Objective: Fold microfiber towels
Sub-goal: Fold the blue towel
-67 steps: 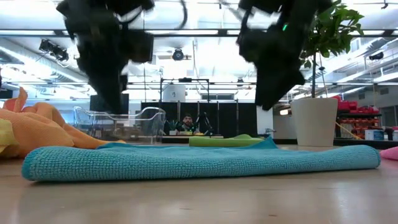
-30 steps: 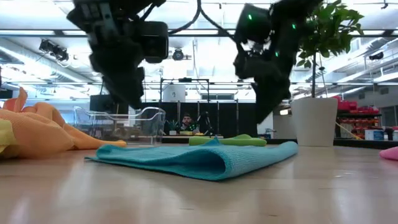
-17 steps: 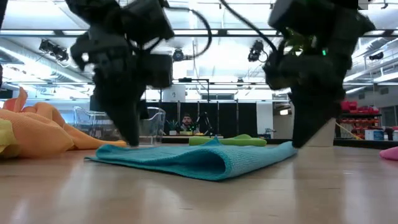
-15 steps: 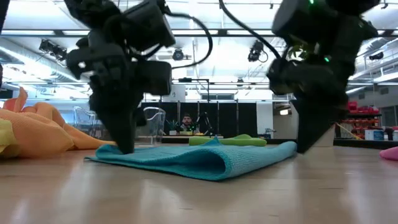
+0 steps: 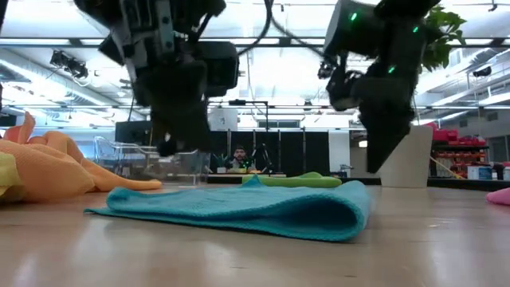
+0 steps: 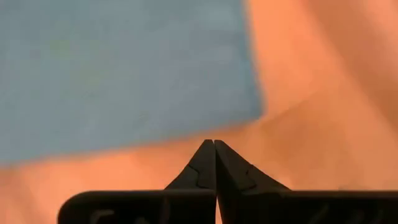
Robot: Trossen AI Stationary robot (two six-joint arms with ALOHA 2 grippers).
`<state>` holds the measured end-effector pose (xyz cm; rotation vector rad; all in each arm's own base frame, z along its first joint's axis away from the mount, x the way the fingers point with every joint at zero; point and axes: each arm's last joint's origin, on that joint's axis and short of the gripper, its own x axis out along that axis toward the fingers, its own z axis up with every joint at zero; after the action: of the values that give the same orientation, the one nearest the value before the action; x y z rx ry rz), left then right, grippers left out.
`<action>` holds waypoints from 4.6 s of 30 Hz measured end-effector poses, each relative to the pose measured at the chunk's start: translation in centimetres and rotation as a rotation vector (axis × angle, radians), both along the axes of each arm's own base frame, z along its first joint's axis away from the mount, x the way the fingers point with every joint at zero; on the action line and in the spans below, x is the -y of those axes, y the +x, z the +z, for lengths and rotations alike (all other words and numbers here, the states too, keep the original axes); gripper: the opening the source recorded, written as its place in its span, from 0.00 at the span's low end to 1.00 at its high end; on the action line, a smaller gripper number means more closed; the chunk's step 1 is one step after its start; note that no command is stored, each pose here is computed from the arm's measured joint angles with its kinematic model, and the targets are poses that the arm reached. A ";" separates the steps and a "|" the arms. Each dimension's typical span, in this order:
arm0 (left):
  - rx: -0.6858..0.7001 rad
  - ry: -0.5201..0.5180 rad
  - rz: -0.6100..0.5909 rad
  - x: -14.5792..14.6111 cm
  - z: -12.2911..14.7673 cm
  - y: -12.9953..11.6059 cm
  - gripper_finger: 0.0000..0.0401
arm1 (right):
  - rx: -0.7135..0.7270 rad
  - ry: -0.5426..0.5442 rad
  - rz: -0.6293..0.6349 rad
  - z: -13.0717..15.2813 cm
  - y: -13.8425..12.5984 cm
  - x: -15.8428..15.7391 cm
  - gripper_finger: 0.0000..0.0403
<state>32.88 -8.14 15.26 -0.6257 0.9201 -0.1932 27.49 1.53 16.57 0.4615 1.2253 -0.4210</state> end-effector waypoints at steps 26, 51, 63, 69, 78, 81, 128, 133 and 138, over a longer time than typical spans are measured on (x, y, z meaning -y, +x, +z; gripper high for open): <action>-0.124 0.084 0.164 -5.3 -2.8 0.7 0.02 | 0.092 -0.069 0.167 -2.1 2.3 5.3 0.00; 0.225 0.126 -0.061 2.5 -1.5 1.5 0.02 | 0.376 0.178 0.373 -3.7 -2.8 -12.2 0.00; 0.080 0.095 -0.076 4.4 -3.5 0.5 0.01 | 0.370 0.206 0.445 -4.8 -3.7 -12.7 0.00; 0.136 0.055 -0.049 4.5 -1.7 0.6 0.02 | 0.439 0.227 0.548 -3.0 -3.3 -13.6 0.03; 0.347 0.340 -0.334 8.2 -0.3 -0.1 0.13 | 0.506 -0.007 0.726 -2.4 -4.7 -15.8 0.10; 0.377 0.427 -0.376 8.6 -0.3 -0.4 0.24 | 0.525 -0.081 0.741 -2.3 -5.1 -16.3 0.15; 0.314 0.477 -0.394 9.1 -5.1 0.4 0.51 | 0.466 -0.206 0.776 -4.1 -5.3 -16.2 0.44; 0.307 0.472 -0.390 9.2 -5.2 0.3 0.49 | 0.468 -0.186 0.745 -4.1 -5.3 -16.3 0.44; 0.284 0.479 -0.394 9.1 -5.4 0.2 0.42 | 0.468 -0.203 0.772 -4.1 -5.3 -16.3 0.44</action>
<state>33.12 -17.23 9.86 0.0325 0.7676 -0.3885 22.15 17.78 12.48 -0.1068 0.8073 0.2202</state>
